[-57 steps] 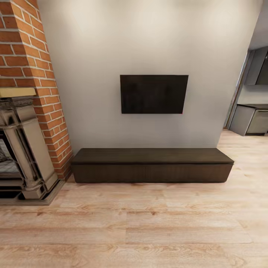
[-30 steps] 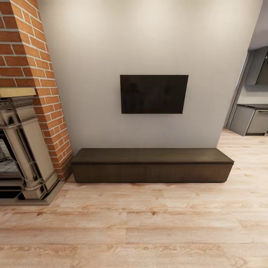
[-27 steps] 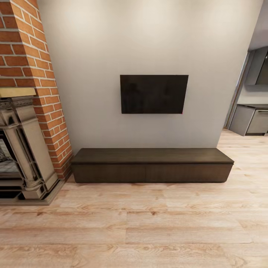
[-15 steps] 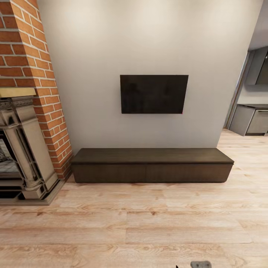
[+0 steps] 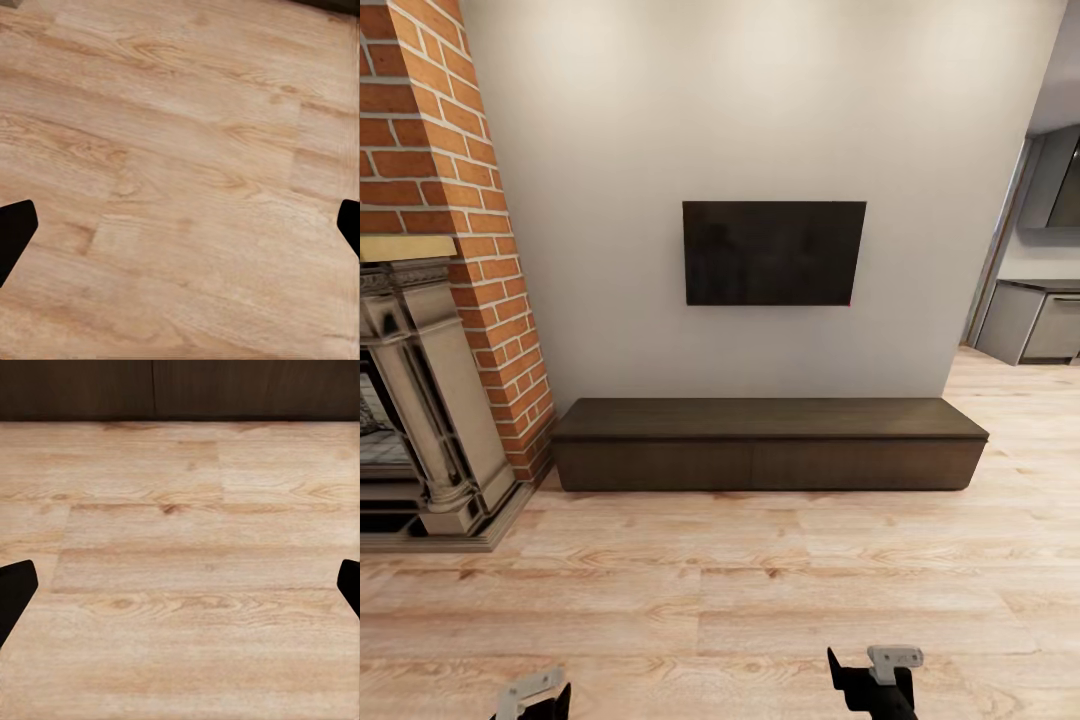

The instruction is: Turn on the radio receiver that's on the table in the living room.

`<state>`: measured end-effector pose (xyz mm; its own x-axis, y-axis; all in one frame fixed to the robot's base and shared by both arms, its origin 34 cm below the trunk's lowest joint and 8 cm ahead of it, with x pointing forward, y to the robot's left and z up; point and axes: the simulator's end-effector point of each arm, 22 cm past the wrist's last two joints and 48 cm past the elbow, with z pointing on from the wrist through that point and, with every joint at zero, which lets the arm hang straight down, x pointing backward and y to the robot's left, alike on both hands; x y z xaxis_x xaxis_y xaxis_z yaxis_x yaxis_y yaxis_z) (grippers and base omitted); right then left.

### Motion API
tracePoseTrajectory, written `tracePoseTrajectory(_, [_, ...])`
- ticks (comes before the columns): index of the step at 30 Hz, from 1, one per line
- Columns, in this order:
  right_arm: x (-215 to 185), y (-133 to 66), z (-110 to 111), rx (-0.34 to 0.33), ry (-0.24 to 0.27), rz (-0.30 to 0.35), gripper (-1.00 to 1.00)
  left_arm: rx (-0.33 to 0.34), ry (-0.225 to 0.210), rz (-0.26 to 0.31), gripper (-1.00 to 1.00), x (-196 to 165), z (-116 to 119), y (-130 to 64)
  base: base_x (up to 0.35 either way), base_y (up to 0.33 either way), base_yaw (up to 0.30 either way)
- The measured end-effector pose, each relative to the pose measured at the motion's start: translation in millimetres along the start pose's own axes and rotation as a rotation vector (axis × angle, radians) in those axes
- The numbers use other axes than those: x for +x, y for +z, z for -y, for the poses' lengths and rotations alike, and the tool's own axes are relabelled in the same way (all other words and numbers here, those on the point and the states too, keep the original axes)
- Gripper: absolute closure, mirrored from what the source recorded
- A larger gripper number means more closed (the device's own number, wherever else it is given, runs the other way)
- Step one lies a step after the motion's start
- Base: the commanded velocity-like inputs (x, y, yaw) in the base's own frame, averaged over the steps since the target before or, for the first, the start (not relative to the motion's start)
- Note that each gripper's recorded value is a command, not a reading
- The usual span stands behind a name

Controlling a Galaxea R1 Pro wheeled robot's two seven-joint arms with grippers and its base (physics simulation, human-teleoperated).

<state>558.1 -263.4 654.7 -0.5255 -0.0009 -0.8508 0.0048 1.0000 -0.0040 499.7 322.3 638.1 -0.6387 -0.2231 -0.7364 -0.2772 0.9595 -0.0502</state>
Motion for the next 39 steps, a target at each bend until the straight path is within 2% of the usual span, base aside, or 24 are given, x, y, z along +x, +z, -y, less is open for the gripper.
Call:
tracePoseTrajectory(4, [3, -0.1, 0, 0.000, 0.003, -0.005, -1.00, 0.007, -0.028, -0.028, -1.00, 12, 5, 0.3, 0.000, 0.000, 0.000])
tracePoseTrajectory(8, [4, -0.1, -1, -0.001, 0.004, -0.008, -1.00, 0.005, -0.033, -0.072, -1.00, 34, 4, 1.8, 0.000, 0.000, 0.000])
tracePoseTrajectory(15, [15, -0.8, -5, -0.007, 0.004, -0.031, -1.00, 0.004, -0.031, -0.108, -1.00, 53, 5, 2.2, 0.000, 0.000, -0.015])
tracePoseTrajectory(20, [27, -1.5, -6, -0.011, 0.004, -0.055, -1.00, 0.006, -0.031, -0.117, -1.00, 57, 6, 2.1, 0.000, 0.000, -0.194])
tracePoseTrajectory(39, [32, -1.8, -4, -0.007, 0.007, -0.065, -1.00, 0.010, -0.030, -0.135, -1.00, 67, 9, 1.9, 0.000, 0.000, -0.193])
